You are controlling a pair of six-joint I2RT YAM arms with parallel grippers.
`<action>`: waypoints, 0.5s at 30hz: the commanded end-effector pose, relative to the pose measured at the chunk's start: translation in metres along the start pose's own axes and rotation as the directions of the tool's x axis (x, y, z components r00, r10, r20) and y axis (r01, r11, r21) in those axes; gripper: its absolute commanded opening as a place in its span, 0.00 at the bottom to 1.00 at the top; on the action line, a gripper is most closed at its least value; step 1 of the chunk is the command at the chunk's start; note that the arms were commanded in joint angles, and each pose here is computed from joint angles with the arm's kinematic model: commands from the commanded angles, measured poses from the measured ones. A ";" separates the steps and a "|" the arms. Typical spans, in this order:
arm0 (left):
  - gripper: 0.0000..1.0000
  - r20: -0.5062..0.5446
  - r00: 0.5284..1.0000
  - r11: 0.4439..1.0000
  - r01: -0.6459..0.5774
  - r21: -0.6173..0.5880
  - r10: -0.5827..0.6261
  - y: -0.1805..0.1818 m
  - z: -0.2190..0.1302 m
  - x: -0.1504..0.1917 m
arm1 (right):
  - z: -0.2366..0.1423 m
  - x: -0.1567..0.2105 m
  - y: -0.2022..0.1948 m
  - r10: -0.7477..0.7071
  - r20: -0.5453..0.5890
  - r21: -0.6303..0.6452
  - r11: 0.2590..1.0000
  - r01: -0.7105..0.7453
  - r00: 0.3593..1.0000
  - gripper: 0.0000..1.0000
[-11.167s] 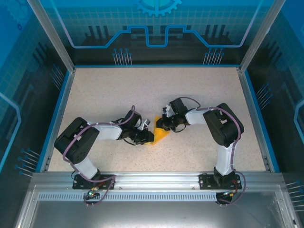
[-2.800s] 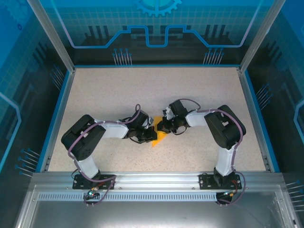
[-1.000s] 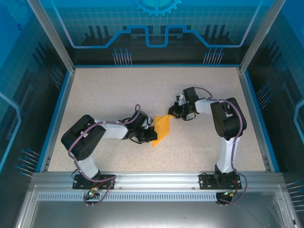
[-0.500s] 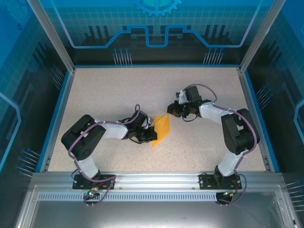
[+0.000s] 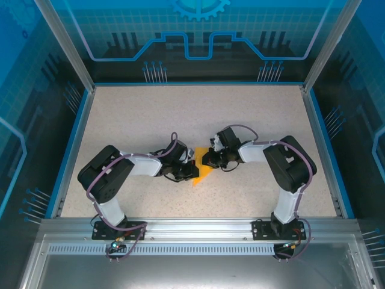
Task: Fold a paper plane with a square sheet of paper (pick it up from the middle)
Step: Fourth fold the wing at the center of the table.
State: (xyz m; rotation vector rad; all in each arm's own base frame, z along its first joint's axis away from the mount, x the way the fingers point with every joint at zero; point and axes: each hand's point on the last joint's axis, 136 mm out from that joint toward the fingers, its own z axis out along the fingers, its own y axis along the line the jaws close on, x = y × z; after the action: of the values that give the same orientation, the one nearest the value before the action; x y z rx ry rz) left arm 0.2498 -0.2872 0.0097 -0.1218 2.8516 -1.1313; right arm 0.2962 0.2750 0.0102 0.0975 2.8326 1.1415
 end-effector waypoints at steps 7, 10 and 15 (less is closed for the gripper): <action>0.00 -0.093 0.988 0.958 0.090 -0.272 -0.119 0.083 0.010 0.041 | -0.019 -0.050 -0.017 0.027 0.106 0.028 0.999 -0.030 0.994 0.08; 0.00 -0.097 0.988 0.958 0.089 -0.274 -0.120 0.084 0.010 0.042 | -0.025 -0.066 -0.017 0.020 0.123 0.039 0.999 -0.025 0.992 0.09; 0.00 -0.096 0.988 0.957 0.088 -0.275 -0.118 0.084 0.009 0.043 | -0.024 -0.089 -0.034 0.068 0.129 0.030 0.997 -0.073 0.989 0.08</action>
State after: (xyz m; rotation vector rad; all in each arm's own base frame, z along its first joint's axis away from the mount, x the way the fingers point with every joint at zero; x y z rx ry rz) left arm 0.2501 -0.2875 0.0093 -0.1165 2.8508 -1.1393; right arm 0.3775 0.2377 0.0235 0.2294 2.7116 1.0782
